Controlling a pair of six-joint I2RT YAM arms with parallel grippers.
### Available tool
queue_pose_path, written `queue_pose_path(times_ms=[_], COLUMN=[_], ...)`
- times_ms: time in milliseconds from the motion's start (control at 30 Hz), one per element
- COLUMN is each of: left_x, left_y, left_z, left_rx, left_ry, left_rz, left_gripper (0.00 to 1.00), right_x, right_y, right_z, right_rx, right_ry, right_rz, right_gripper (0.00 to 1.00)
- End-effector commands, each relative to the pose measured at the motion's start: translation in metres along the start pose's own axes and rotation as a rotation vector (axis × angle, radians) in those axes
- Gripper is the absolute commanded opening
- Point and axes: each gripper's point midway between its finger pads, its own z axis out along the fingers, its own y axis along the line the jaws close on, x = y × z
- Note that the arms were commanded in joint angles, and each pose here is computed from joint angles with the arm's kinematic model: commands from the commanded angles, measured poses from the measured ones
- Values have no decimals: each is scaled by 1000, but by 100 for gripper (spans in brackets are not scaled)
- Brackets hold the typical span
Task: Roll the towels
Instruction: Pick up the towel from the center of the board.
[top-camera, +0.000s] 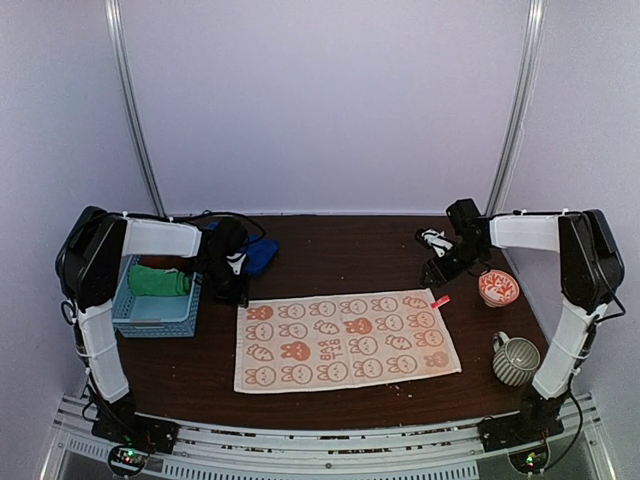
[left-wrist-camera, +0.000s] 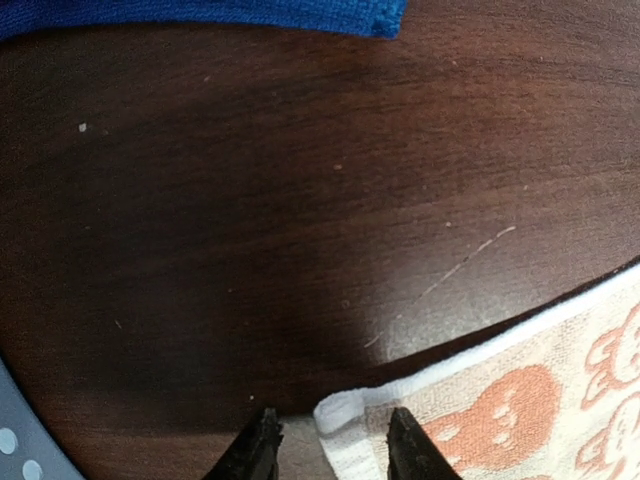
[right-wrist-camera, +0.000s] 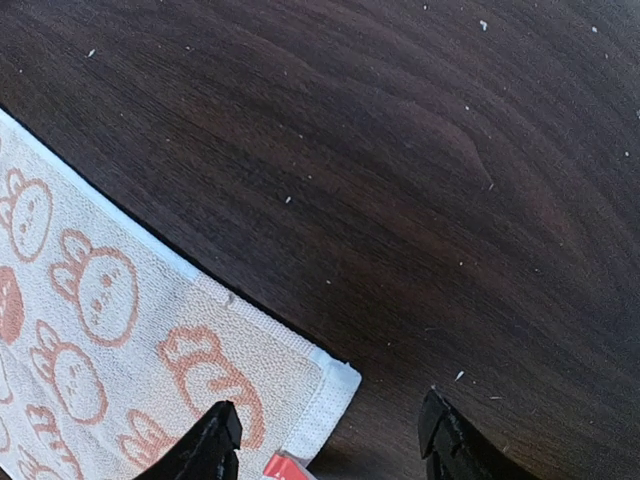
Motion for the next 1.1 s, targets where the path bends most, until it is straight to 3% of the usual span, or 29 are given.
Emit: queue_pose_path(times_ms=[0, 400, 1067], left_x=[1, -4, 1], left_y=[3, -8, -20], left_z=[10, 9, 23], left_rx=[-2, 56, 67], left_ry=[-1, -40, -14], left_rz=[13, 45, 84], left_gripper=[37, 29, 12], right_x=[5, 14, 25], right_y=[-8, -6, 13], right_z=[-1, 12, 40], right_rx=[35, 6, -140], right_ry=[48, 98, 164], right_rz=[20, 26, 51], right_gripper=[63, 63, 49])
